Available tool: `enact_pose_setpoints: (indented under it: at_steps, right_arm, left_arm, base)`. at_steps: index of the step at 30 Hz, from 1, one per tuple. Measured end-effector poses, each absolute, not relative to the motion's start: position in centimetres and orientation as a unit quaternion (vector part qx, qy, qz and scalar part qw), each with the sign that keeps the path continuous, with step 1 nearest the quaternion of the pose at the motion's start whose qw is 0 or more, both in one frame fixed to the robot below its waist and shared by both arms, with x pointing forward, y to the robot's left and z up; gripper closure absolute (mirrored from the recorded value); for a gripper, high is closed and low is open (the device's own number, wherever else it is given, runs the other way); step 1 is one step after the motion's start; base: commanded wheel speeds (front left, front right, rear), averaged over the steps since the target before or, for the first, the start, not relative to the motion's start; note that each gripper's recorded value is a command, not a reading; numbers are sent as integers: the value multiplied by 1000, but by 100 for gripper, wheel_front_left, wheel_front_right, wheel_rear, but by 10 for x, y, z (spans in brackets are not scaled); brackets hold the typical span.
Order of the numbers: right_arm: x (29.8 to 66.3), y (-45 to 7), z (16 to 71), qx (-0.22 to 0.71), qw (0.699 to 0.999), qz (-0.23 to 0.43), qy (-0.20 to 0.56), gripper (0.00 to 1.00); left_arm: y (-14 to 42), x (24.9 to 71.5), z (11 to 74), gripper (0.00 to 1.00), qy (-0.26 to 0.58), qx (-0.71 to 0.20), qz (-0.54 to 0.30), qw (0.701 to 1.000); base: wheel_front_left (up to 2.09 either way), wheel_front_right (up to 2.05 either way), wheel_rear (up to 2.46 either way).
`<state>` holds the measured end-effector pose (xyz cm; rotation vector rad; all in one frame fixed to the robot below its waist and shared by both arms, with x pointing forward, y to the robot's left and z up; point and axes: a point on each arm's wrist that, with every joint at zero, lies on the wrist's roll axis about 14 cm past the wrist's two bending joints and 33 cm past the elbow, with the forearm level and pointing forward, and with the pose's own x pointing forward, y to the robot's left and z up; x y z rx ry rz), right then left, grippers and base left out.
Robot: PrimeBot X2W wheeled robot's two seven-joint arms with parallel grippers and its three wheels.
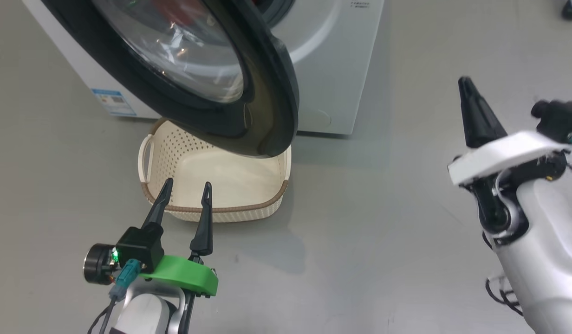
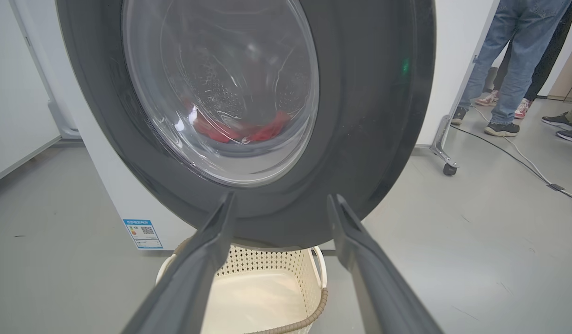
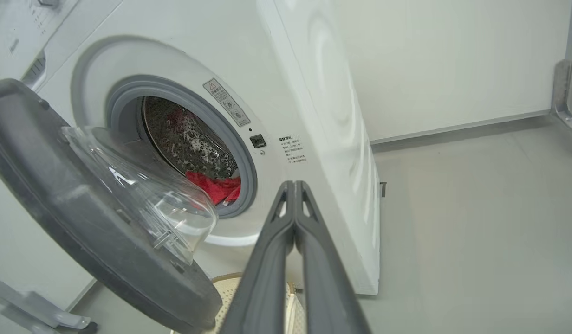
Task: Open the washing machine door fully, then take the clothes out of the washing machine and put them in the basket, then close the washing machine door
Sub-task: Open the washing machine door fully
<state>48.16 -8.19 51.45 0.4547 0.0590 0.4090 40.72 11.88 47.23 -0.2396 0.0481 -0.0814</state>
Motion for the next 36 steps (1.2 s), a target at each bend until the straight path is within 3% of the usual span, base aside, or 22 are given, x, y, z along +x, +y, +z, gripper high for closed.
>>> enact_pose_setpoints:
  at_steps: [2,9,14,23,36]
  right_arm:
    - [498,-71,521,295,932,204,44,100]
    - [526,-45,524,374,893,234,94,100]
    - [543,-14,518,439,841,271,164,100]
    - [546,47,508,487,755,331,288,100]
    - [530,95,500,481,687,381,390,100]
  left_arm:
    - [121,410,468,0,29,-123,-36,991]
    - [127,416,461,0,37,-124,-30,991]
    - [139,419,456,0,43,-124,-12,991]
    - [157,422,451,0,48,-130,15,990]
    - [168,421,448,0,54,-131,32,989]
  base:
    - [0,0,0]
    - [0,0,0]
    - [0,0,0]
    - [0,0,0]
    - [0,0,0]
